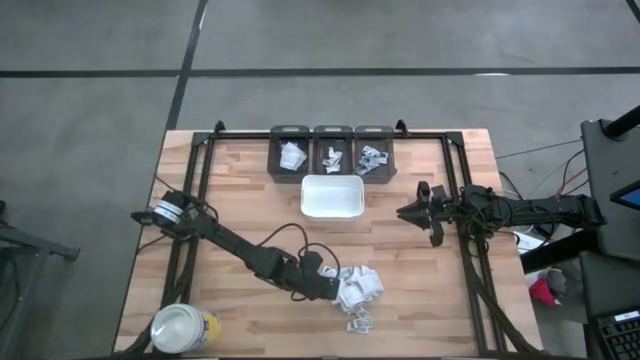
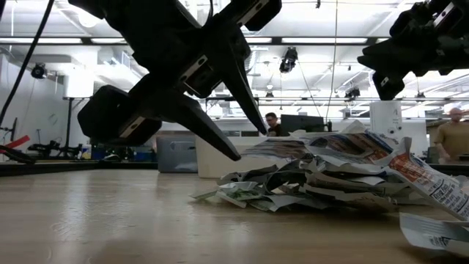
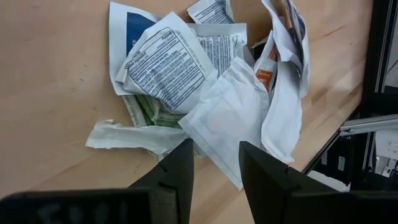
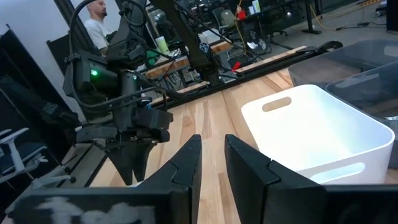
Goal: Pick & Place First Aid Supplies
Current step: Put the white fingertip band aid into the left black bin
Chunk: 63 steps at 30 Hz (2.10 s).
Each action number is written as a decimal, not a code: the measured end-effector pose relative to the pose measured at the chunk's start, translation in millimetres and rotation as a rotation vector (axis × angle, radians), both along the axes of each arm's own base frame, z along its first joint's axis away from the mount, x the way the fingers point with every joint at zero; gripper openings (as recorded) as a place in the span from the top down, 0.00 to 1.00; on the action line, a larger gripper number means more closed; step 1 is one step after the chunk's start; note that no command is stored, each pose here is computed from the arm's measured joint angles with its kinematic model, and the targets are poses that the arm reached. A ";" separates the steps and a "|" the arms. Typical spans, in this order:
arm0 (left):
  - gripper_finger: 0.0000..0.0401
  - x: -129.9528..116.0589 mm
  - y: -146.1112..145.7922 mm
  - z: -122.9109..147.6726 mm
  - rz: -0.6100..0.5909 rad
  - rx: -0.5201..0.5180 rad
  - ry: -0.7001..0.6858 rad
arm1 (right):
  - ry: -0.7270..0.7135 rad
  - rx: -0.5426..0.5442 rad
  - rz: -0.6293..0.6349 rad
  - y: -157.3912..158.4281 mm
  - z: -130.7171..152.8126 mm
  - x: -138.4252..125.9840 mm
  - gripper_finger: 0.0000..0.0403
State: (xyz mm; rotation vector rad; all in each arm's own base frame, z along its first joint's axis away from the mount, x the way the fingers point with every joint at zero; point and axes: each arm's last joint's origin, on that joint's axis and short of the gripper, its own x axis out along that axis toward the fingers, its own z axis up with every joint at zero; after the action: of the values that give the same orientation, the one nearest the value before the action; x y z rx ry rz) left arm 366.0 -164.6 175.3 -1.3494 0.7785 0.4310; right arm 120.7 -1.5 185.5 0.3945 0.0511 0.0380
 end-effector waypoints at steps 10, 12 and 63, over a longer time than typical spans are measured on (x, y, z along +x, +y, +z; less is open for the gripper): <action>0.70 3.6 -1.4 -10.2 0.002 -0.023 0.014 | 0.000 0.000 0.000 0.0 0.1 0.0 0.80; 0.70 4.9 -2.0 -9.7 0.002 -0.031 -0.002 | 0.000 0.000 0.001 0.0 0.1 0.0 0.80; 1.00 8.5 -0.8 -8.5 -0.061 0.115 -0.078 | 0.000 0.000 0.000 0.0 0.1 0.0 0.83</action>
State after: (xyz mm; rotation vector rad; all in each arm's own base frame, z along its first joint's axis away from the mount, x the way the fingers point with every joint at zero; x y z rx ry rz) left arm 374.5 -165.4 166.8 -1.2256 0.7180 0.3675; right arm 120.7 -1.5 185.5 0.3949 0.0509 0.0384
